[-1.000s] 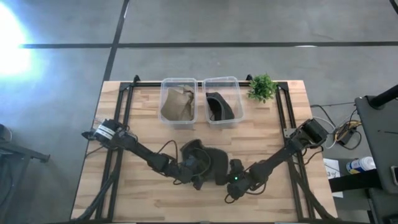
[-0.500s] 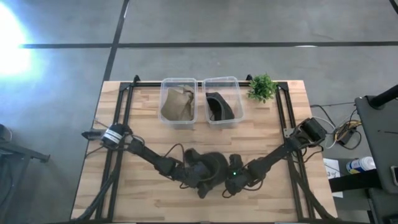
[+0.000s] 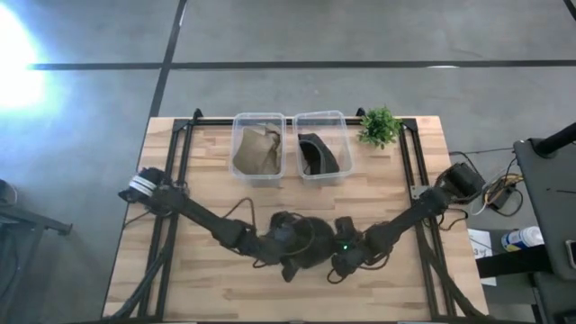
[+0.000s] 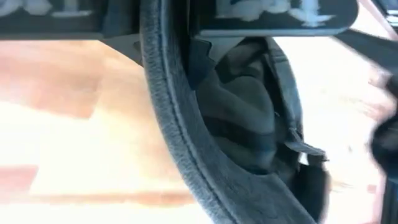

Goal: Pick & Place hat
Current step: Put the black cap into the right transparent bin

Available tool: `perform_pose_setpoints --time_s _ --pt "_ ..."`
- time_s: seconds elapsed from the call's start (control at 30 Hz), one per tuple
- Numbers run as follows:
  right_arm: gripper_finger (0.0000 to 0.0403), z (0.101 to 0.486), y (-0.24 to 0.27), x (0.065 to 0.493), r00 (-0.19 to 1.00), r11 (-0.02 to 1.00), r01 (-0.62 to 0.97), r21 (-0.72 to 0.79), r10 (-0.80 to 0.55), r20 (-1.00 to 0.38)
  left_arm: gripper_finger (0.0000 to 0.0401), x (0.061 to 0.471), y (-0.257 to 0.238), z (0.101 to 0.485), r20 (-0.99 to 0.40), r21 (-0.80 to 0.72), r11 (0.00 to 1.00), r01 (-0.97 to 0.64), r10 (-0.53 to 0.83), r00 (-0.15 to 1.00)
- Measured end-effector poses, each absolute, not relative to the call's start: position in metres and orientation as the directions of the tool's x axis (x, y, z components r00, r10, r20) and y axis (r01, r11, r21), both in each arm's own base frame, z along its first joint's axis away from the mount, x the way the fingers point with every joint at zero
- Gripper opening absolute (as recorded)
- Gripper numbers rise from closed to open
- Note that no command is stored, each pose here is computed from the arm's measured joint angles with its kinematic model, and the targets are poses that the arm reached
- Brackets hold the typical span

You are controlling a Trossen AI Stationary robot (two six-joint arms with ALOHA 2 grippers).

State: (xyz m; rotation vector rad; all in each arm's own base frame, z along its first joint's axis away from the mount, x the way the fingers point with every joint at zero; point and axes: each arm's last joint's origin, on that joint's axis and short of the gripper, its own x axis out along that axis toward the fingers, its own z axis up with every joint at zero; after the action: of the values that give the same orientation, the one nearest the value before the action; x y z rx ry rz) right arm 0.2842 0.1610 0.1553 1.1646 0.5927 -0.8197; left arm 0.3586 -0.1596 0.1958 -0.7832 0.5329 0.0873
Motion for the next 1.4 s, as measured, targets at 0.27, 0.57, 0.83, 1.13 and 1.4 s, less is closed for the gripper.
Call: perform_pose_setpoints --time_s 0.27,0.57,0.83,1.13,1.4 --pt "0.0014 0.247 0.140 0.260 0.636 0.397 0.770 0.500 -0.419 -0.648 0.0163 0.319 -0.135 0.287 -0.313 -0.583 0.776 -0.243 0.061 0.948" --pt "0.0013 0.361 0.108 0.254 0.675 0.569 0.731 0.375 -0.684 -0.277 0.0163 0.263 -0.109 0.366 -0.083 -0.535 0.826 -0.178 0.158 0.984" --pt "0.0013 0.386 0.048 0.259 0.493 0.465 0.869 0.168 -0.836 -0.240 0.0163 0.248 -0.102 0.370 -0.084 -0.523 0.829 -0.198 0.182 0.980" --pt "0.0013 0.343 -0.023 0.278 0.263 0.358 0.931 -0.070 -0.792 -0.551 0.0163 0.245 -0.102 0.360 -0.161 -0.570 0.777 -0.267 0.213 0.964" --pt "0.0013 0.291 -0.054 0.311 0.142 0.380 0.914 -0.145 -0.633 -0.761 0.0163 0.244 -0.102 0.357 -0.181 -0.570 0.769 -0.289 0.226 0.957"
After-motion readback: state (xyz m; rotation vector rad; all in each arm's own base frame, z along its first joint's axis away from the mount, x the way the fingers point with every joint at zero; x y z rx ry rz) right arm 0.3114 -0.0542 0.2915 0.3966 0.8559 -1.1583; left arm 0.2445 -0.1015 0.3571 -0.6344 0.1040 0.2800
